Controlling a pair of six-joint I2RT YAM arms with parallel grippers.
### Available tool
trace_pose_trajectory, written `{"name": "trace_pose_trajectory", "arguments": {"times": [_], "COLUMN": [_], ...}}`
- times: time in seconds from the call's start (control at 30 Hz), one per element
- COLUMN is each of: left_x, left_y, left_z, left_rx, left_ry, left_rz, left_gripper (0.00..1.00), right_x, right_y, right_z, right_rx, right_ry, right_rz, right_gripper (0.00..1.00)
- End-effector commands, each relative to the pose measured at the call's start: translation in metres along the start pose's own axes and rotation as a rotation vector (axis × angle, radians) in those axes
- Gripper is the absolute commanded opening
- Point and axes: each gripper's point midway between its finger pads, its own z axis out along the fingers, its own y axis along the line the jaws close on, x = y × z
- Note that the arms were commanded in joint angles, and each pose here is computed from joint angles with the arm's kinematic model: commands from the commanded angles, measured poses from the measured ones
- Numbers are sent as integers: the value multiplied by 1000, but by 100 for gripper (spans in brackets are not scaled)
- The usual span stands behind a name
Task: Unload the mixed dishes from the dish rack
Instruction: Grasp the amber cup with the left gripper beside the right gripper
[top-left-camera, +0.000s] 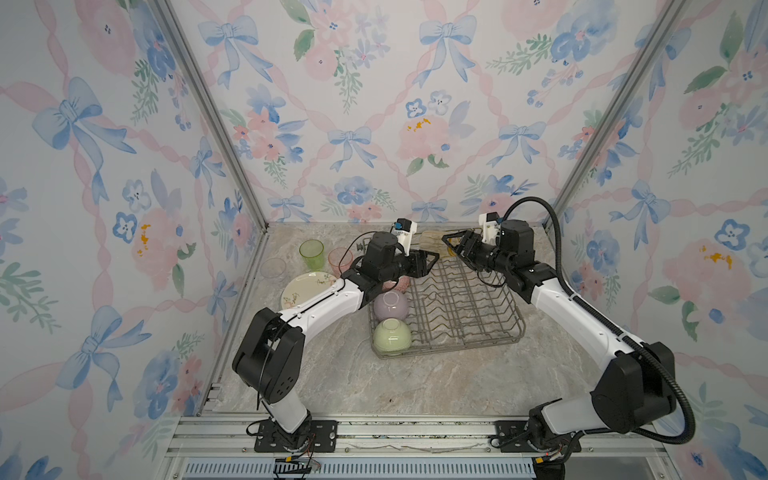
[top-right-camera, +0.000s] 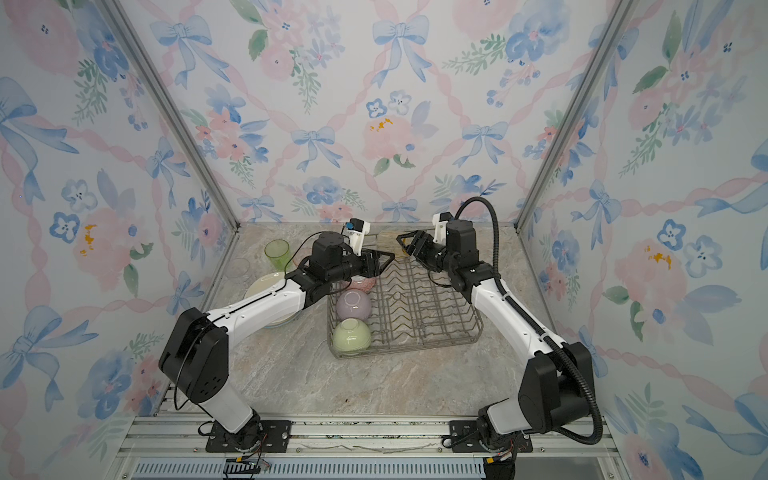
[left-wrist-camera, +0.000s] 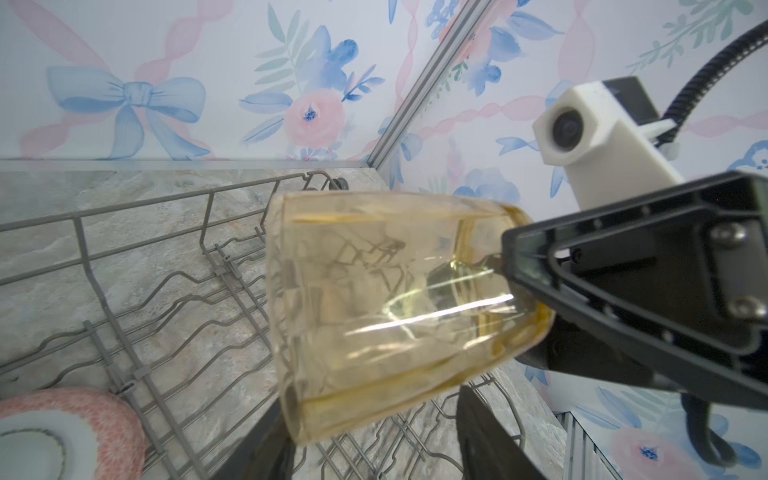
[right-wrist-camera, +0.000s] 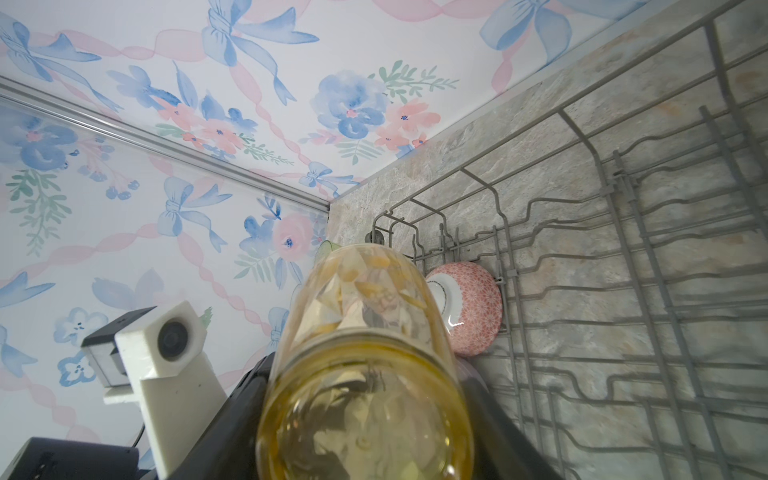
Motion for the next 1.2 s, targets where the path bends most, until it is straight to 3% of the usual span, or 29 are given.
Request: {"name": "trace_pose_trajectory", "arguments": {"times": [0.0,0.27,0.47,0.67,0.83,1.1,1.17], "left_x": [-8,-13,-16,-17,-21,-16,-12], "left_y": [-13,-27,-20,-15,-13,-6,-3], "left_z": [2,-2,-2,-1,-5,-12,-13], "left_rx": [77,143,102,81,60,-16,-86], "left_ry": [-27,-48,-68,-78,-95,-99,-82], "left_rz": [23,46,42,35,36,47,65], "left_gripper": [60,49,30,25,1,0,0], "right_x": [8,11,16,25,29,32,31], "right_y": [17,15,15,13,10,1,-4], "right_z": [3,6,15,20,19,10,6], "right_rx": [-90,-98,-137,-143,-139,-118,-98], "right_ry": [40,56,78,114,119,106,93], "right_rz": [17,31,75,96,104,95,89], "right_gripper": [51,51,51,51,51,54,63]}}
